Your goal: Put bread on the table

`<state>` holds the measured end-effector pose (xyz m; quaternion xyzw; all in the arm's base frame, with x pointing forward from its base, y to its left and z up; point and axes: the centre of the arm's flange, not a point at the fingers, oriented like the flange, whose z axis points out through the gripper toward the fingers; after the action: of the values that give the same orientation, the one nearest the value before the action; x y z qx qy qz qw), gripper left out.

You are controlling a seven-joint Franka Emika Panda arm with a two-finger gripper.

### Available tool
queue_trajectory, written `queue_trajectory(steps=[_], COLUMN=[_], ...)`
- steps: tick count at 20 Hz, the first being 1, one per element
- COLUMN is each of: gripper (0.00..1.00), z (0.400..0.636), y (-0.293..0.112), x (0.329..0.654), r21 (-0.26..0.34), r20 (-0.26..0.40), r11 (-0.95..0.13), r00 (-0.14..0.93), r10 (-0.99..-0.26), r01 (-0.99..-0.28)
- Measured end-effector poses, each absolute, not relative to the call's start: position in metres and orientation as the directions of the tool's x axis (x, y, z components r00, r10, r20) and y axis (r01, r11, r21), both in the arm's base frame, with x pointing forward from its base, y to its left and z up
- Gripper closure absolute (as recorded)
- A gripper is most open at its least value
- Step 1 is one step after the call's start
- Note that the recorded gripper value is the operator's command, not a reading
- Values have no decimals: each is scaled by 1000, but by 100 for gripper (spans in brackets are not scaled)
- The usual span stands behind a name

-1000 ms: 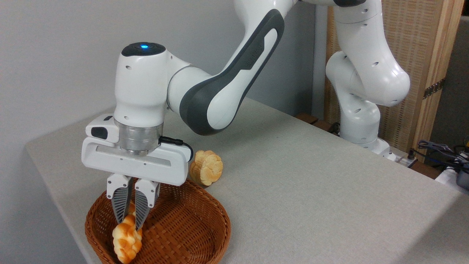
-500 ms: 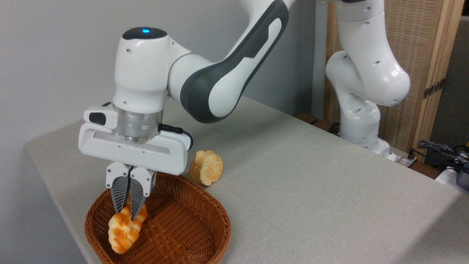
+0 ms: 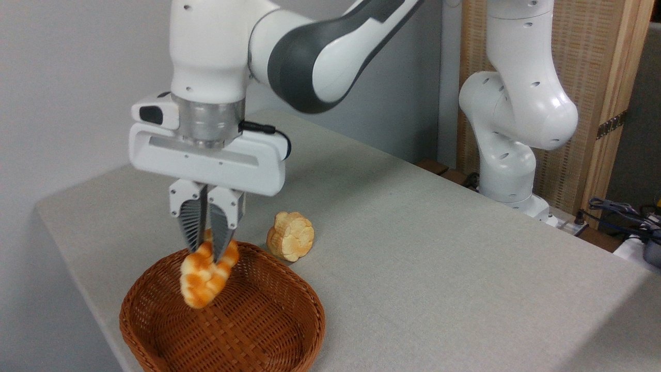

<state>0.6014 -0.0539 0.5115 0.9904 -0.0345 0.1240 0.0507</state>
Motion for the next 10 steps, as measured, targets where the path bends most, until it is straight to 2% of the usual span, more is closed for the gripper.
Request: queue_trajectory(steps=[5, 10], gripper=[81, 75], z=[529, 531], y=[-50, -37], x=[566, 537], r21=[89, 143], r20=[104, -26], r11=[-955, -870], r00=[956, 877], r10=[-274, -479], r01=[-283, -471])
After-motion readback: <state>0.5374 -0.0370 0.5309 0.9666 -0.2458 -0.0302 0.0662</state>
